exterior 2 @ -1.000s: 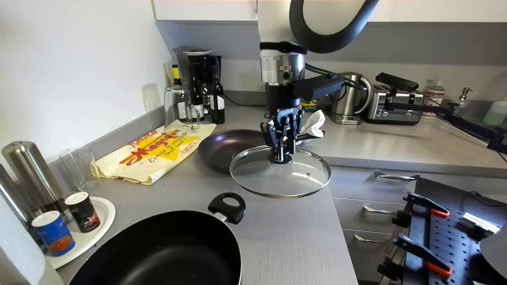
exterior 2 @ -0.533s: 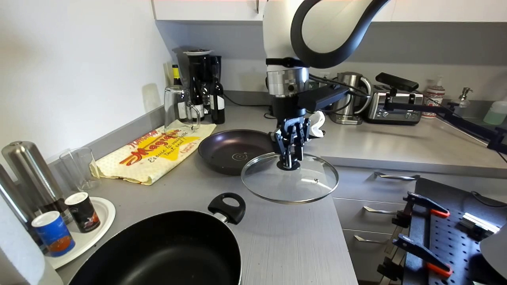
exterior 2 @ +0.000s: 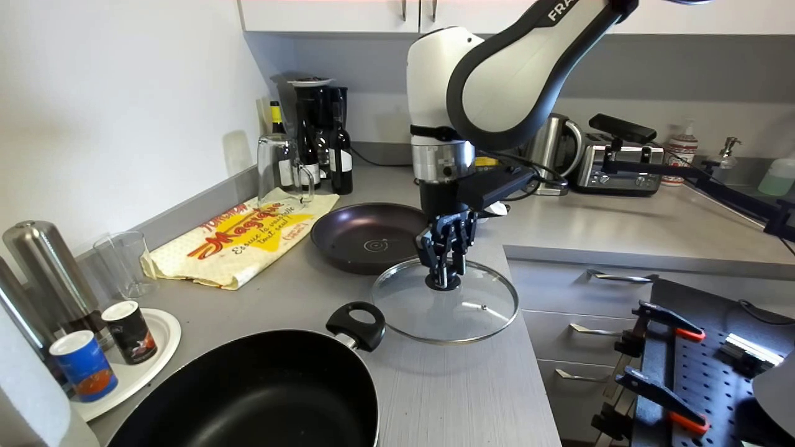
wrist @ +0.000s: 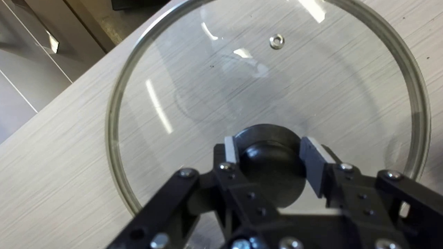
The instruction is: Move the lid closer to the pan
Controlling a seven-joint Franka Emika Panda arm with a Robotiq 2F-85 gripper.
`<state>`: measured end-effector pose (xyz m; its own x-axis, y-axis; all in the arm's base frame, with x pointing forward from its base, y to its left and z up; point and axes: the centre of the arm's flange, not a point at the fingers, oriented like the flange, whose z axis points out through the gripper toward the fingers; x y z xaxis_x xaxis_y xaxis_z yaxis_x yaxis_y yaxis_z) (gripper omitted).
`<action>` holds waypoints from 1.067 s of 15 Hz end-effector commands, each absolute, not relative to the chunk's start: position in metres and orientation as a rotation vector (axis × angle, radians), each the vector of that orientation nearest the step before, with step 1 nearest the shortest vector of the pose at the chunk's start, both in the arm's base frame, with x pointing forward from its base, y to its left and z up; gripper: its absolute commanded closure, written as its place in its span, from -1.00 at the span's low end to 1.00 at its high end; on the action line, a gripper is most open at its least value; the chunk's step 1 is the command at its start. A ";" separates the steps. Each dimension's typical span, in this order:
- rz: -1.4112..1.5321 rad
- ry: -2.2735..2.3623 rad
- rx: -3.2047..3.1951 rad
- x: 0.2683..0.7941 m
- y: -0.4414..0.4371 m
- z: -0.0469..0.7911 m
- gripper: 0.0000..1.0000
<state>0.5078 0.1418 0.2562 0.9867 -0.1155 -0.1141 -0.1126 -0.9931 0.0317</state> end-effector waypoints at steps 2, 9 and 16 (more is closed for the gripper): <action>-0.119 -0.217 3.117 0.515 0.149 0.238 0.53; -0.139 -0.242 3.099 0.515 0.154 0.206 0.53; -0.142 -0.240 3.089 0.514 0.157 0.203 0.53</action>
